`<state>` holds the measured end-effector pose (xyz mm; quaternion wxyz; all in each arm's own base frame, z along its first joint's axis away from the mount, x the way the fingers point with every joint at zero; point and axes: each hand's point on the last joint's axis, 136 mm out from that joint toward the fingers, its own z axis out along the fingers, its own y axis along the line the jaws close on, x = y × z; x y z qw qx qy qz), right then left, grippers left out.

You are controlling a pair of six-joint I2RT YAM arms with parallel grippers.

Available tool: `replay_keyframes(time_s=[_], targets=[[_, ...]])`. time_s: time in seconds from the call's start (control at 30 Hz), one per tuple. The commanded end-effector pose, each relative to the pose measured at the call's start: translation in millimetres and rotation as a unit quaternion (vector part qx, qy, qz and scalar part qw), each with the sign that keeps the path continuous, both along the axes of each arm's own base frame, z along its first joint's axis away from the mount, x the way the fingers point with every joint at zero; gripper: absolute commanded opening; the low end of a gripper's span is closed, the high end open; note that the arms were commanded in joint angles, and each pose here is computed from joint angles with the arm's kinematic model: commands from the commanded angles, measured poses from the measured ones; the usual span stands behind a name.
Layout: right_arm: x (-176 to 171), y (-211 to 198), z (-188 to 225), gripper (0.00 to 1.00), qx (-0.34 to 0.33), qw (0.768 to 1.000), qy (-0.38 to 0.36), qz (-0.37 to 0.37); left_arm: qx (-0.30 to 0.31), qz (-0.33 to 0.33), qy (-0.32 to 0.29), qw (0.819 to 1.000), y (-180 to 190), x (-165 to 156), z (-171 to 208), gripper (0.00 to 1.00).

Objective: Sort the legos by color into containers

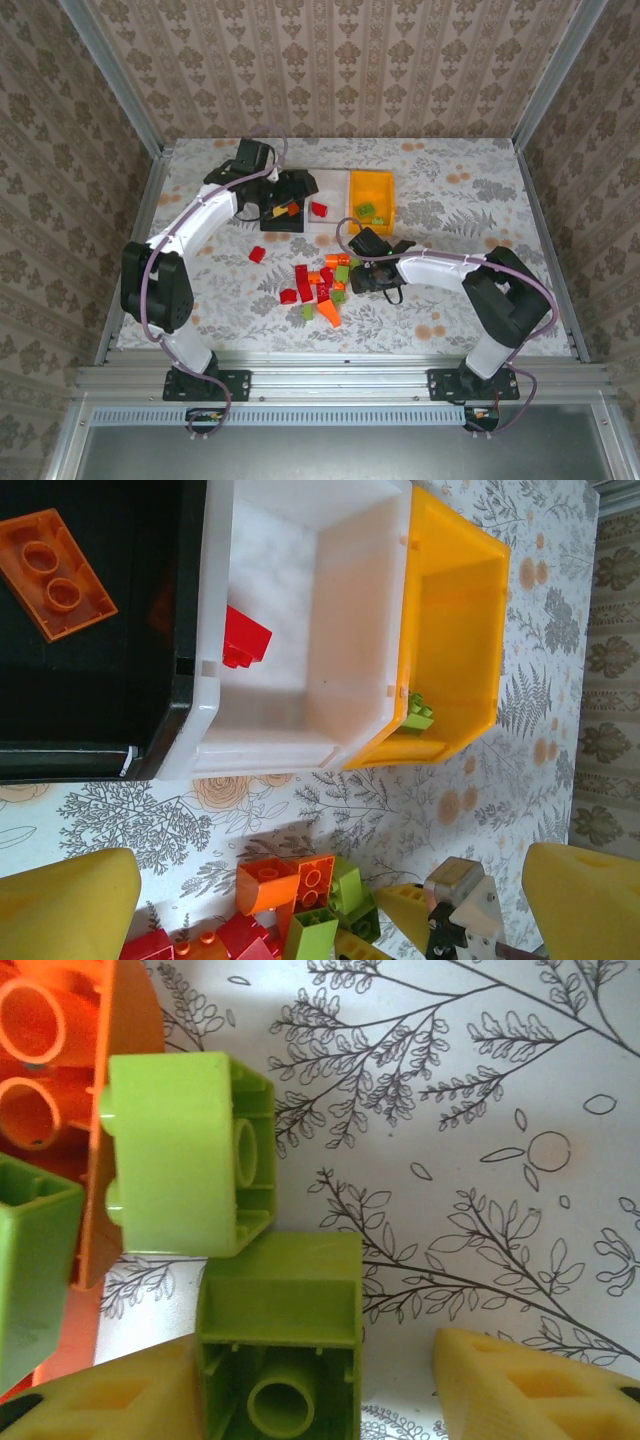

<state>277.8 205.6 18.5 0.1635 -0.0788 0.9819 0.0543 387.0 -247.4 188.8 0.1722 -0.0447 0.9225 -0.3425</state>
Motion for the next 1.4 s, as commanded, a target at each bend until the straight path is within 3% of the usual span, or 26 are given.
replay_keyframes(time_s=[0.0, 0.2, 0.57, 0.83, 1.03, 1.23, 1.37], targets=[[-0.4, 2.7, -4.0, 0.5, 0.006, 1.0, 0.002, -0.003, -0.005, -0.001, 0.006, 1.0, -1.1, -1.1, -2.7, 1.0], [1.7, -11.2, 8.1, 0.37, -0.017, 0.999, -0.024, -0.012, -0.003, 0.005, 0.009, 1.0, 3.9, 2.2, -4.0, 1.0], [31.3, -24.6, 75.5, 0.34, -0.042, 0.993, -0.104, -0.021, -0.034, 0.066, 0.008, 0.997, 42.6, 22.5, 8.4, 1.0], [107.2, -28.3, 116.9, 0.34, -0.012, 0.986, -0.157, -0.054, -0.037, 0.081, 0.016, 0.996, 52.3, 27.2, 3.9, 1.0], [174.4, -28.9, 107.7, 0.34, -0.025, 0.987, -0.151, -0.055, -0.042, 0.075, 0.013, 0.996, 49.2, 25.8, 6.2, 1.0], [208.2, -31.3, 76.1, 0.38, -0.04, 0.991, -0.112, -0.056, -0.04, 0.069, 0.014, 0.997, 45.5, 25.3, 3.7, 1.0], [212.6, -26.9, 87.6, 0.61, -0.033, 0.991, -0.118, -0.048, -0.038, 0.068, 0.016, 0.997, 45.0, 25.3, 1.4, 1.0]])
